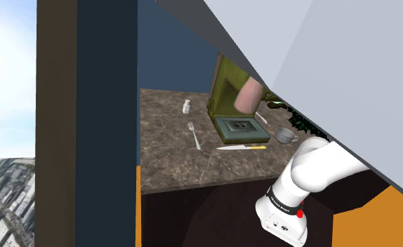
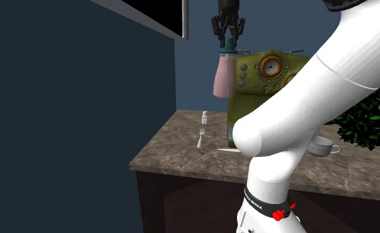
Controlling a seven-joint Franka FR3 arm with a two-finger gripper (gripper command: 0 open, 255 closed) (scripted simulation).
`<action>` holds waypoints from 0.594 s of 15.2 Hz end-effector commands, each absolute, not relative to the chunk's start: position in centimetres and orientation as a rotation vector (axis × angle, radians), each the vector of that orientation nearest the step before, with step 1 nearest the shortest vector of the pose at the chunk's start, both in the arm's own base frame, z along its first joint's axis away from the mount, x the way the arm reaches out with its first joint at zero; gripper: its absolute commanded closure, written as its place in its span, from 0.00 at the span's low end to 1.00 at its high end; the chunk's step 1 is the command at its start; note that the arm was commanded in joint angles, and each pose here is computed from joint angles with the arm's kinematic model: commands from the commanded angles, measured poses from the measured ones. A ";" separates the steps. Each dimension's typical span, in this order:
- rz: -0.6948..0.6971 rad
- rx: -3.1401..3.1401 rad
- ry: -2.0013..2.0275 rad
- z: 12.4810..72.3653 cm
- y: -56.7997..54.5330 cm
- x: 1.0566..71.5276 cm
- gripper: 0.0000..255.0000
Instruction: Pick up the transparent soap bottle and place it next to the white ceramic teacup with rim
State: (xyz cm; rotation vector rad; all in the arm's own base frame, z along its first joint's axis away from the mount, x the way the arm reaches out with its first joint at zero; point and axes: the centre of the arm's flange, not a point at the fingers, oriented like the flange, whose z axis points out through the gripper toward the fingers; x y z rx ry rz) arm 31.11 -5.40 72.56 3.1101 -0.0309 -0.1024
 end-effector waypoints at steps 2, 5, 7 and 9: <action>-0.102 3.110 -0.029 72.5 -8.9 29.0 1.00; -0.102 3.110 -0.029 72.5 -12.3 27.0 1.00; -0.102 3.110 -0.029 72.5 -14.6 25.7 1.00; -0.102 3.110 -0.029 72.5 -16.9 24.3 1.00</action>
